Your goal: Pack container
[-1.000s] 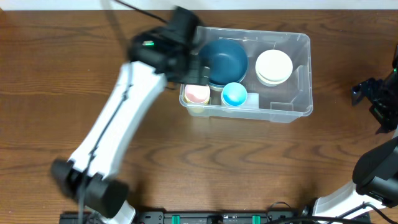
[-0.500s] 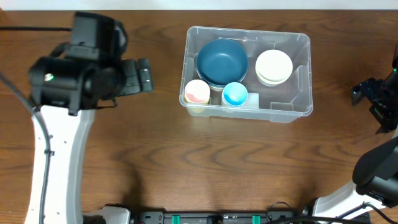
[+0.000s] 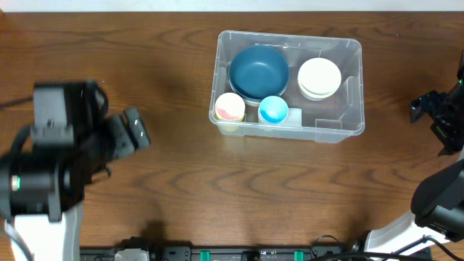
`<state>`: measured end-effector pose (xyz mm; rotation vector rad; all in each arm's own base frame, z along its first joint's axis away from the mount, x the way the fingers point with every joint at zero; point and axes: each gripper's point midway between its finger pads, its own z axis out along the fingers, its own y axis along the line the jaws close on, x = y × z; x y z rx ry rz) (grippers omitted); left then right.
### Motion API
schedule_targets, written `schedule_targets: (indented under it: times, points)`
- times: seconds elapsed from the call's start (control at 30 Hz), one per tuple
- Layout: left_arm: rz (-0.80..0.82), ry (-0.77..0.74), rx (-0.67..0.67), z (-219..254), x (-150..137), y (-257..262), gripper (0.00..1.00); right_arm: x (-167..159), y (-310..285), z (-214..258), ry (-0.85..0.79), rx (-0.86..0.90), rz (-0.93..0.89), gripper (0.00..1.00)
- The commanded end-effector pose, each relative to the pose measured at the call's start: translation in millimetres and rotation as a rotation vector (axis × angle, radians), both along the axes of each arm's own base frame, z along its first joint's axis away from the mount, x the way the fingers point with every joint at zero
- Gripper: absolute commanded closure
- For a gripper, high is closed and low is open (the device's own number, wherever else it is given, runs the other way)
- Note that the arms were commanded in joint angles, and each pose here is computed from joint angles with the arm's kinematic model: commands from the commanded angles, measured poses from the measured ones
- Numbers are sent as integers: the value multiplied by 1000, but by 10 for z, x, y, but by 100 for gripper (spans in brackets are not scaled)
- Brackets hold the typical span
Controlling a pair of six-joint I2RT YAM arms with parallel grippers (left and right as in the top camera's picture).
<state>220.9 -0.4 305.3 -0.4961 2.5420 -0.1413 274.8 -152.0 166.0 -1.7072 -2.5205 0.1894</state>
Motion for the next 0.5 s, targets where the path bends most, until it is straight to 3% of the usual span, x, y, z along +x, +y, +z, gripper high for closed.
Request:
schedule_targets:
  times: [0.0, 0.27, 0.47]
  points:
    - [56, -25, -28, -49, -207, 18, 2, -14, -14, 13, 2, -13, -10, 1]
    - [195, 47, -108, -264, -647, 17, 2, -13, -15, 13, 1, -13, -10, 1]
    - [219, 63, -120, -284, -674, 17, 2, -13, -15, 13, 1, -13, -10, 1]
